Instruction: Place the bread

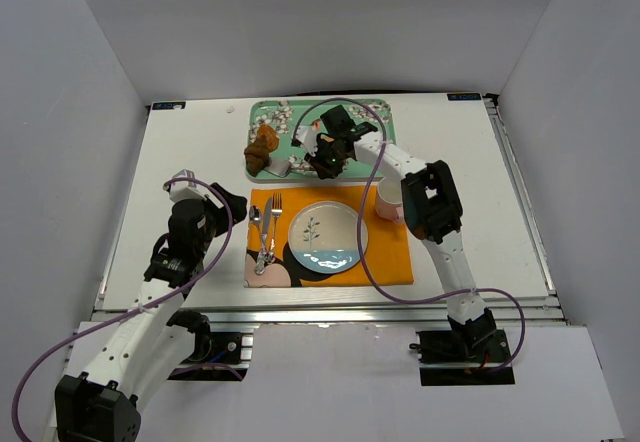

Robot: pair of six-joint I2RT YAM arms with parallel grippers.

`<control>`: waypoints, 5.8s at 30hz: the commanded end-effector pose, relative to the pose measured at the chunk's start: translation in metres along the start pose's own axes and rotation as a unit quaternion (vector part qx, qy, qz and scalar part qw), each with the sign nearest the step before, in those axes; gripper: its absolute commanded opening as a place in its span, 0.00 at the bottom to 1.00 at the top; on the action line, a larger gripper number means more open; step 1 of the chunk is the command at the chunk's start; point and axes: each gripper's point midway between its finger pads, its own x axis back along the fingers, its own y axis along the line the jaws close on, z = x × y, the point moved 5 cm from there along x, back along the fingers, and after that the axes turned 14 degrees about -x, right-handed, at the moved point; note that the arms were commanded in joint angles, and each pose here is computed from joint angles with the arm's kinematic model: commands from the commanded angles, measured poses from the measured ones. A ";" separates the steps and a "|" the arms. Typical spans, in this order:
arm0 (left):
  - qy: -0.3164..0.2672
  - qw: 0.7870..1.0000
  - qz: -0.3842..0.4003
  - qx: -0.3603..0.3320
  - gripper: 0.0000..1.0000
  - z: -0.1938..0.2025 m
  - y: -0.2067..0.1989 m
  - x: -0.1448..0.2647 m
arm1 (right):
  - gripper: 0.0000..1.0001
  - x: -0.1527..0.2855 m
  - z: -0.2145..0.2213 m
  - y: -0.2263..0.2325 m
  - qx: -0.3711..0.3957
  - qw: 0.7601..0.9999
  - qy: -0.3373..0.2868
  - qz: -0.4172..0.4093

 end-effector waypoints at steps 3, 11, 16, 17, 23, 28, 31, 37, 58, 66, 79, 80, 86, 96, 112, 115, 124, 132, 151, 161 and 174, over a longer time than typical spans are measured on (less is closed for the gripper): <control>-0.023 1.000 0.000 0.009 0.84 -0.017 -0.004 0.005 | 0.00 0.001 -0.024 0.001 0.004 0.999 -0.053 0.001; -0.024 1.000 0.003 0.010 0.84 -0.018 -0.005 0.005 | 0.00 0.007 -0.017 0.004 -0.026 0.997 -0.068 -0.003; -0.024 1.000 0.003 0.009 0.84 -0.019 -0.005 0.006 | 0.00 0.008 -0.018 0.005 -0.031 0.997 -0.076 -0.002; -0.025 1.000 0.003 0.010 0.84 -0.019 -0.005 0.006 | 0.00 0.010 -0.019 0.004 -0.031 0.996 -0.080 -0.001; -0.027 1.000 0.004 0.011 0.84 -0.020 -0.006 0.007 | 0.00 0.018 -0.026 0.002 -0.033 0.994 -0.102 0.004; -0.026 1.000 0.004 0.011 0.84 -0.020 -0.006 0.007 | 0.00 0.023 -0.028 0.002 -0.035 0.992 -0.117 0.005; -0.026 1.000 0.006 0.011 0.84 -0.021 -0.007 0.006 | 0.00 0.027 -0.031 0.001 -0.036 0.991 -0.127 0.005; -0.024 1.000 0.007 0.010 0.84 -0.021 -0.007 0.004 | 0.00 0.028 -0.030 0.002 -0.043 0.990 -0.132 0.001; -0.024 1.000 0.008 0.011 0.84 -0.022 -0.009 0.003 | 0.00 0.043 -0.036 0.007 -0.036 0.985 -0.170 -0.013; -0.024 1.000 0.009 0.014 0.84 -0.021 -0.009 0.002 | 0.00 0.045 -0.033 0.009 -0.030 0.985 -0.172 -0.013; -0.029 0.999 0.013 0.017 0.84 -0.022 -0.010 0.003 | 0.00 0.071 -0.034 0.020 -0.008 0.983 -0.185 -0.011; -0.030 0.999 0.013 0.017 0.84 -0.022 -0.010 0.003 | 0.00 0.072 -0.034 0.021 -0.007 0.983 -0.185 -0.011; -0.032 0.999 0.014 0.016 0.84 -0.023 -0.010 0.003 | 0.00 0.083 -0.027 0.030 -0.006 0.983 -0.185 -0.012; -0.035 0.999 0.014 0.017 0.84 -0.022 -0.009 0.006 | 0.00 0.108 -0.004 0.052 -0.005 0.983 -0.181 -0.016; -0.041 0.999 0.024 0.020 0.84 -0.021 -0.010 0.006 | 0.00 0.140 0.049 0.088 -0.012 0.988 -0.155 -0.014; -0.042 0.999 0.024 0.021 0.84 -0.020 -0.010 0.006 | 0.00 0.146 0.064 0.097 -0.012 0.989 -0.147 -0.015; -0.042 0.998 0.030 0.027 0.84 -0.017 -0.010 0.007 | 0.00 0.166 0.109 0.122 -0.015 0.991 -0.134 -0.004; -0.034 0.999 0.034 0.024 0.84 -0.011 -0.009 0.007 | 0.00 0.178 0.166 0.153 -0.033 0.995 -0.094 -0.014; -0.027 0.998 0.045 0.026 0.84 -0.010 -0.013 0.004 | 0.00 0.185 0.182 0.202 -0.060 0.978 -0.029 -0.198; -0.029 0.999 0.028 0.024 0.84 -0.012 -0.008 0.011 | 0.00 0.186 0.174 0.213 -0.048 0.960 -0.031 -0.275; -0.025 0.999 0.030 0.021 0.84 -0.013 -0.010 0.008 | 0.00 0.205 0.196 0.223 0.008 0.965 -0.032 -0.262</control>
